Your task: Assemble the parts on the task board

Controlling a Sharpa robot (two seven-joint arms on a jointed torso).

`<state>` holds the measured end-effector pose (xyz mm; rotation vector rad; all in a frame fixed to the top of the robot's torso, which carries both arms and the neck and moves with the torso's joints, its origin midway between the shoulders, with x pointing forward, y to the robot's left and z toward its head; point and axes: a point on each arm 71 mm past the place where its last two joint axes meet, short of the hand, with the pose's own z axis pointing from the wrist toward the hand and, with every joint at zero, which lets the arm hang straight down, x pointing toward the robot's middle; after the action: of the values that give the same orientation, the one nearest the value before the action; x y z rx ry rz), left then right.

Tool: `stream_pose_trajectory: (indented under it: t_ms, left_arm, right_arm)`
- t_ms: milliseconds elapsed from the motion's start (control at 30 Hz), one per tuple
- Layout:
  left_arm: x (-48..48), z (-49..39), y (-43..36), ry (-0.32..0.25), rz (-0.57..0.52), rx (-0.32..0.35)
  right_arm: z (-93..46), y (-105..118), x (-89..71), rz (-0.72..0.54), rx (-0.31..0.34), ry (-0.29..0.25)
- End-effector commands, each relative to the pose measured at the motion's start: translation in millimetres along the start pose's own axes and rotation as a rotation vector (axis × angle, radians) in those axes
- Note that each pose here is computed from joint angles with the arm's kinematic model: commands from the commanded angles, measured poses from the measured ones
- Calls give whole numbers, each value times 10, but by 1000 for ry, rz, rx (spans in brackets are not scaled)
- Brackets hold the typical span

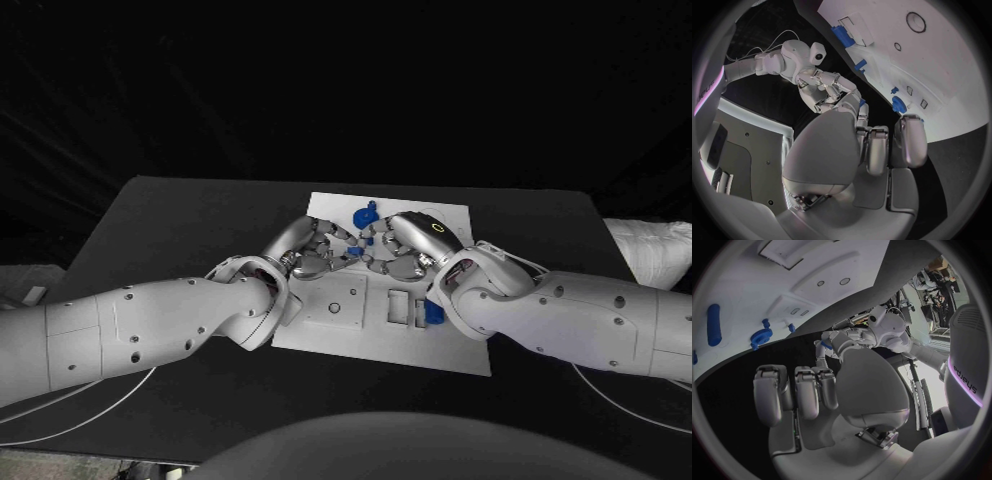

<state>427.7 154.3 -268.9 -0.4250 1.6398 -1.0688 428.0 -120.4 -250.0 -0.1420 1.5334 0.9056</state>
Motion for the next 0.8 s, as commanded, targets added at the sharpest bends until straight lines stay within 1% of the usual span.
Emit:
stream_pose_trajectory:
  t_ms: [33, 200, 433, 567, 700, 800]
  left_arm:
    - [37, 5, -10, 68, 5, 12]
    - [37, 2, 16, 93, 12, 3]
    - [13, -4, 54, 101, 26, -9]
    - [-15, -15, 79, 98, 34, -15]
    - [-60, -36, 106, 84, 46, -16]
    - [-107, -61, 128, 72, 67, -12]
  right_arm:
    - [-1, -10, 18, 2, 2, 13]
    - [8, -26, 19, 0, 6, 13]
    - [11, -39, 20, -8, 6, 17]
    - [14, -53, 14, -27, 1, 15]
    - [41, -58, -8, -73, -22, 20]
    - [80, -53, -34, -119, -44, 50]
